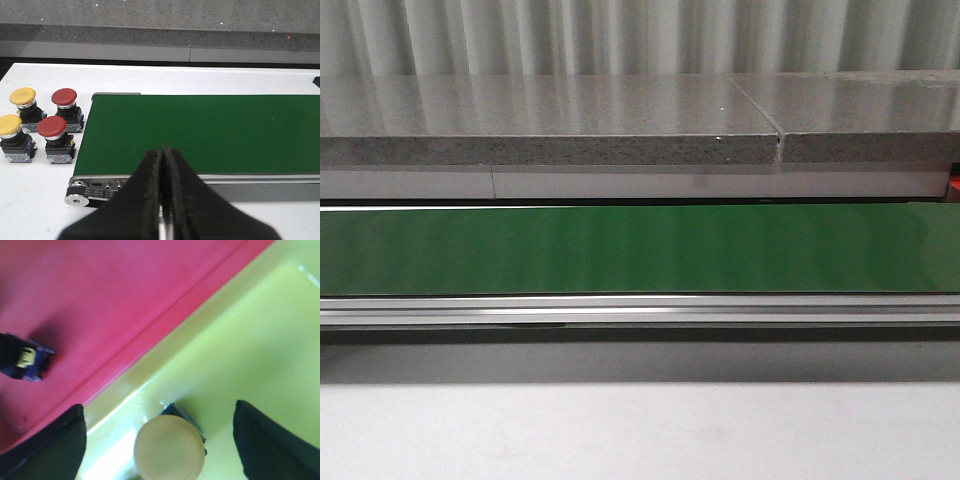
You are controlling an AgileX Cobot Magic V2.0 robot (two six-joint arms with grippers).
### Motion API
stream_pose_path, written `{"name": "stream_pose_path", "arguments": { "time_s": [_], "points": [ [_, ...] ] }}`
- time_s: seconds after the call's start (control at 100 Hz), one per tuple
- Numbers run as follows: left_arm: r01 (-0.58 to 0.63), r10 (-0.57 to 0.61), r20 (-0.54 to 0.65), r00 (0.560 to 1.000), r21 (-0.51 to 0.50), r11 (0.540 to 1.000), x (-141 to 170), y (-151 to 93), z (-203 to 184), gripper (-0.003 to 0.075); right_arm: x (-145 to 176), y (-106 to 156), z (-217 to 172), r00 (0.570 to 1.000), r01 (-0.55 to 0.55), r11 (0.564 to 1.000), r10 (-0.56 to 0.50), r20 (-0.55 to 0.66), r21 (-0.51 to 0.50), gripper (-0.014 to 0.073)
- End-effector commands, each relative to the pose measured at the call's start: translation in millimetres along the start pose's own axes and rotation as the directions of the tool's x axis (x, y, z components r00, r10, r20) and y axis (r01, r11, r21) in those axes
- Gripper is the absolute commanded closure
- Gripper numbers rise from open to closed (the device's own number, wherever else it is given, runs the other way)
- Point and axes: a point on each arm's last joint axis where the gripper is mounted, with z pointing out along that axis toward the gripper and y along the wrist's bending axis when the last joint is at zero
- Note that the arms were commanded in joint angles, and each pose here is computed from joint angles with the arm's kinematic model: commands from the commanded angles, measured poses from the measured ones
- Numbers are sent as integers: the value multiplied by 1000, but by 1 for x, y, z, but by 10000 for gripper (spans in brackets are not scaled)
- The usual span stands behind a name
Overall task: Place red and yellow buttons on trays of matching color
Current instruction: 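Carry the yellow button into the yellow tray and release it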
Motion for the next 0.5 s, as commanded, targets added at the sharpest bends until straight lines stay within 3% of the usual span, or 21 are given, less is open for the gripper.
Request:
{"name": "stream_pose_path", "arguments": {
  "time_s": [0.0,0.13,0.3,0.49],
  "points": [
    [-3,1,84,996,25,1000,-13,-3,-3,740,-21,9,-39,988,-6,1000,11,156,-31,-4],
    [-3,1,84,996,25,1000,-13,-3,-3,740,-23,26,-69,973,22,997,-4,231,-77,-4],
    [-3,1,84,996,25,1000,-13,-3,-3,740,-15,65,-107,945,147,976,-90,315,-160,-4],
    [-3,1,84,996,25,1000,-13,-3,-3,740,10,118,-146,893,352,892,-229,388,-285,-4]
  ]
}}
